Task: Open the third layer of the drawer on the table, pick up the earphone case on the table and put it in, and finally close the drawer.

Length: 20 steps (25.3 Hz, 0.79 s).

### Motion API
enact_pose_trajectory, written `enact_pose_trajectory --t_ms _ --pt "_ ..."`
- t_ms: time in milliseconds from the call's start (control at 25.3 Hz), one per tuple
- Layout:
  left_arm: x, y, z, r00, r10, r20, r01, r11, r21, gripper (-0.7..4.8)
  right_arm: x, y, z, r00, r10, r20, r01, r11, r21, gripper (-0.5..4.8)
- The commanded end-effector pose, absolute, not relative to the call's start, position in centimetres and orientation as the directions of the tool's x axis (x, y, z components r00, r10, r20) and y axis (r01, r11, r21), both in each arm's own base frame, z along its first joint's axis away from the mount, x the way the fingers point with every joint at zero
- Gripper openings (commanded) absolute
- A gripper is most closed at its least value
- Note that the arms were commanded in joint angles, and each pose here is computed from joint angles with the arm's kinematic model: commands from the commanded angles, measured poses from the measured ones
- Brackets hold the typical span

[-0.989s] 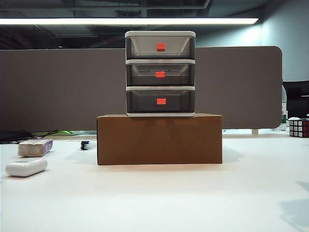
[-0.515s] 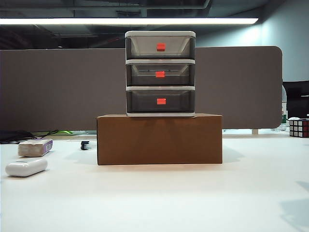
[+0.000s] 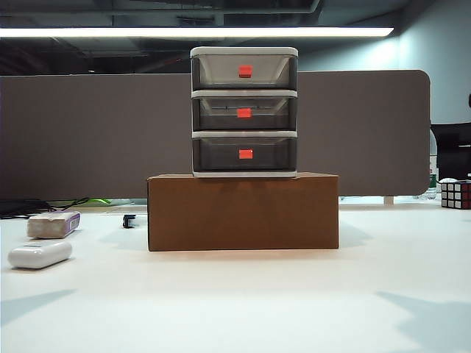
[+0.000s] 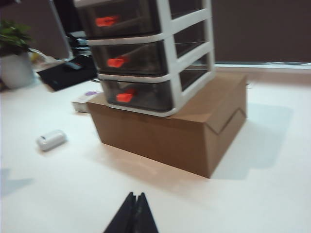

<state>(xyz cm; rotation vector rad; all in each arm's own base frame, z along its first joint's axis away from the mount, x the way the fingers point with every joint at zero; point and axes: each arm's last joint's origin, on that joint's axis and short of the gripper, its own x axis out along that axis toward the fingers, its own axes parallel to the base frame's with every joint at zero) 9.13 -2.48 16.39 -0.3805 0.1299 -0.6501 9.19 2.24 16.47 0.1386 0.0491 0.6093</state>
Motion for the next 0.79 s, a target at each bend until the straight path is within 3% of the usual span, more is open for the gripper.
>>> enact_pose_trajectory --t_ms 40,198,435,515,792 --pt "9.0 -2.9 16.9 0.762 -0.647 0.031 0.593 0.678 -0.433 0.35 9.2 2.3 16.6 0.805 0.593 0.025 -0.584 0.784 0.212 -0.06" --pt "8.7 -3.8 16.8 0.732 -0.681 0.021 0.617 0.65 -0.444 0.23 9.0 2.5 16.7 0.758 0.652 0.028 -0.63 0.719 0.294 -0.06" --pt "8.0 -5.7 16.8 0.772 -0.636 0.022 0.589 0.702 -0.4 0.33 8.8 3.1 16.9 0.725 0.688 0.032 -0.665 0.687 0.293 -0.06" --pt "7.7 -6.4 16.6 0.79 -0.612 0.001 0.576 0.742 -0.343 0.68 8.6 3.4 17.6 0.728 0.685 0.038 -0.664 0.69 0.288 -0.06" --pt "8.2 -8.4 17.3 0.799 -0.601 0.039 0.588 0.764 -0.266 0.68 8.0 3.9 19.8 0.758 0.652 0.017 -0.639 0.737 0.22 -0.06"
